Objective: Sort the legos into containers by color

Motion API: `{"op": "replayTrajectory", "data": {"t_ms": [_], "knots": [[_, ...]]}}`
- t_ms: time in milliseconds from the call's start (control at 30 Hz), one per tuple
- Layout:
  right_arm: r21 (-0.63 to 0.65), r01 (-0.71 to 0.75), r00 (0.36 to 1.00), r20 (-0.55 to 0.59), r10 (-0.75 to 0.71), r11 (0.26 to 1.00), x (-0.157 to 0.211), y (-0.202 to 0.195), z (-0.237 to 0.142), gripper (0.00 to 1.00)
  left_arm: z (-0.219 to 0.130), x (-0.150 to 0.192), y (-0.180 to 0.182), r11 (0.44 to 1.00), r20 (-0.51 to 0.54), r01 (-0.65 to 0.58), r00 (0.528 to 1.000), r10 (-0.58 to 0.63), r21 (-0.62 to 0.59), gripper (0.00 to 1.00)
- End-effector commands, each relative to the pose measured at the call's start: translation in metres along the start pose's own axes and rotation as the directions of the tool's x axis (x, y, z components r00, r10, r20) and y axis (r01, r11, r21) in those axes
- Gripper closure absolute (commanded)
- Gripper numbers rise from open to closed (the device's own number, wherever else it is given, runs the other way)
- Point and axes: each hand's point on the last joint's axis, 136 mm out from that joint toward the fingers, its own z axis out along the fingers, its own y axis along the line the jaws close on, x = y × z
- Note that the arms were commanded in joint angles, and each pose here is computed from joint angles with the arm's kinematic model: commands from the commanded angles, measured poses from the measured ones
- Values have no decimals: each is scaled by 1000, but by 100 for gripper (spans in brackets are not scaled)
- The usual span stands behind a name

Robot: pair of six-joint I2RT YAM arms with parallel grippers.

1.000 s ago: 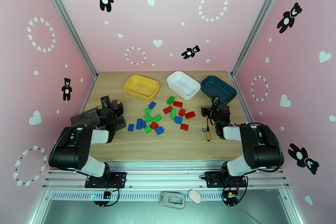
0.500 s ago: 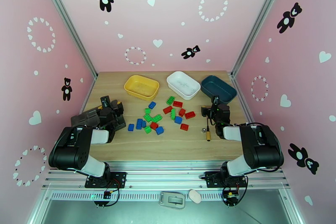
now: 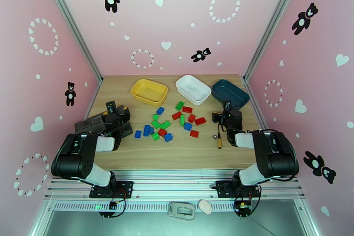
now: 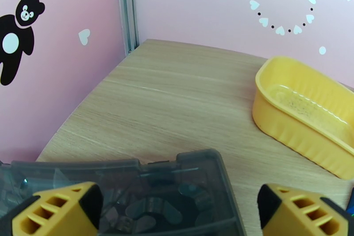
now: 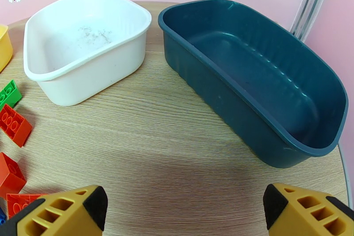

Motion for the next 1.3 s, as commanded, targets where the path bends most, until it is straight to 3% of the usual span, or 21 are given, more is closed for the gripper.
{"op": "replayTrajectory", "data": {"t_ms": [0, 167, 267, 367, 500, 667, 833, 900, 967, 1133, 1267], "knots": [[1, -4, 1000, 23, 4, 1000, -10, 0, 1, 1, 0, -5, -3, 1000, 13, 12, 1000, -12, 23, 2], [13, -9, 999, 35, 8, 1000, -13, -2, -1, 1, -1, -10, -2, 1000, 3, 11, 1000, -11, 13, 1], [52, -28, 999, 45, 26, 998, -22, -10, -11, 1, -3, -25, 9, 998, -38, 13, 999, -15, -62, 2], [66, -37, 998, 57, 33, 997, -35, -14, -24, 1, -17, -48, 20, 990, 3, 42, 999, -42, -133, 2], [119, -111, 992, 74, 103, 987, -49, -26, -47, 1, -44, -80, 37, 952, 90, 240, 970, -226, -190, 2], [224, -318, 948, 62, 312, 921, -54, -47, -87, 1, -74, -93, 45, 864, 69, 462, 886, -458, -199, 1], [350, -415, 897, 1, 442, 840, -38, -64, -134, 1, -104, -80, 38, 823, -42, 547, 828, -559, -157, 2], [286, -431, 888, -35, 459, 856, -39, -52, -146, 2, -117, -69, 33, 806, -103, 575, 801, -589, -137, 2], [186, -444, 881, -85, 465, 876, -40, -33, -155, 6, -129, -59, 13, 799, -209, 601, 776, -595, -41, 2], [2, -489, 852, -212, 478, 872, -36, 6, -169, 15, -153, -32, -23, 781, -442, 620, 722, -532, 72, 2], [-69, -537, 813, -310, 493, 841, -26, 29, -169, 24, -168, -30, -52, 725, -524, 659, 697, -489, 200, 3]]}}
